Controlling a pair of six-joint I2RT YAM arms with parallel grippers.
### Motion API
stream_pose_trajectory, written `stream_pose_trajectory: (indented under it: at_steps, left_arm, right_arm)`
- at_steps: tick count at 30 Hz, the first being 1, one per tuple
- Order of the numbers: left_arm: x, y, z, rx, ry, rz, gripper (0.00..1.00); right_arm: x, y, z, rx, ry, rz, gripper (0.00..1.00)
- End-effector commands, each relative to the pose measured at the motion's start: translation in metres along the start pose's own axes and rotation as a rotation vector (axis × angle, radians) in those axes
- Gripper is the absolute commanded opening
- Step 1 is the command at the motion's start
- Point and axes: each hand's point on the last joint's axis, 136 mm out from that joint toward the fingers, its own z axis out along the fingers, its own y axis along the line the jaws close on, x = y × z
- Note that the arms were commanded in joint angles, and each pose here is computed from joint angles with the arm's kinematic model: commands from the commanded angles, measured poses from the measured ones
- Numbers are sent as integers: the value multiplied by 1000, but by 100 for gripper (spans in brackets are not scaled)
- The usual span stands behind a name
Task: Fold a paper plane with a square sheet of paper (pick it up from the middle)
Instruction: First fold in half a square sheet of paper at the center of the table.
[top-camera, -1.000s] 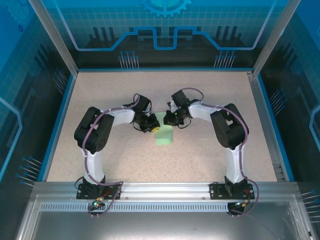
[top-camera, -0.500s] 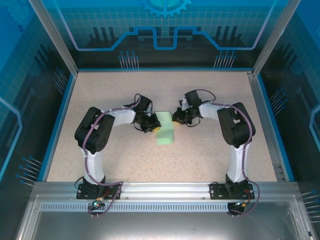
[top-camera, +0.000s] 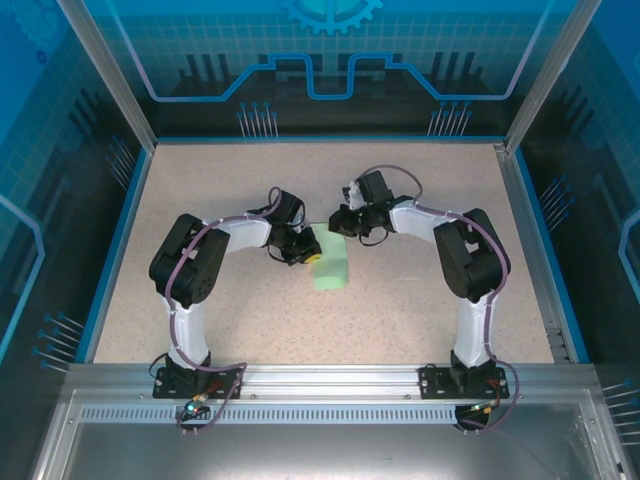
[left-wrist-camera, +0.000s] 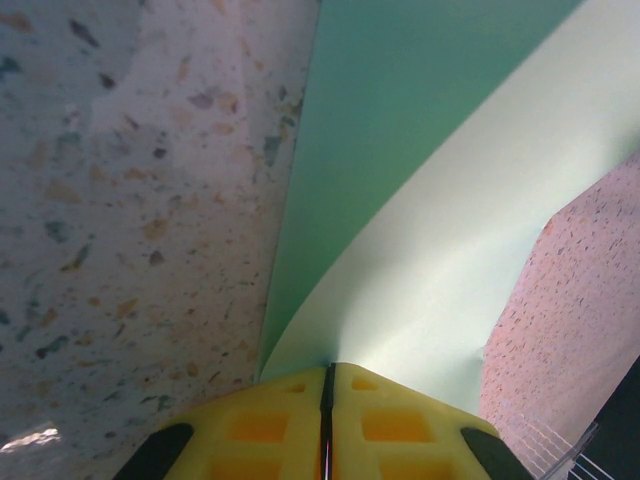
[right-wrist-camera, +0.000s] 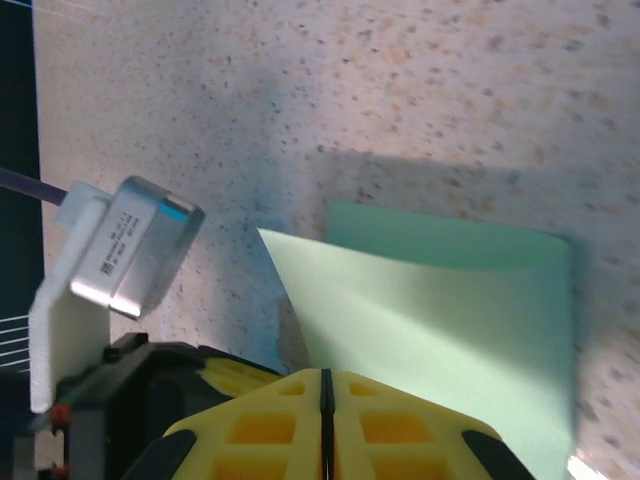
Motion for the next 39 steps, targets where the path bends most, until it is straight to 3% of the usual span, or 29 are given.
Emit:
stream_pose_trajectory:
  at_steps: [1,8,18,21,26,31,39]
  left_arm:
    - [36,80,20,-264,95,-105,9]
    - [37,81,21,-265,100,-106,9]
    - [41,86,22,-272,106,-114,9]
    - [41,85,22,-270,106,-112,9]
    - [39,81,21,-261,101,-100,9]
    - [37,78,20,-257,96,-94,9]
    - [36,79,21,-257,91,-93,9]
  right_arm:
    - [5,-14,18,7,50,42,9]
    - [2,-41,24,51,66,90,9]
    - [-34,-86,10,88,-31,213,9]
    - [-43,-90,1,98,-61,223,9]
    - [-49,-57,-27,82,-106,146,10]
    - [-10,-24,-37,73,-48,68,10]
    - [69,-12,-3,39,150,103,9]
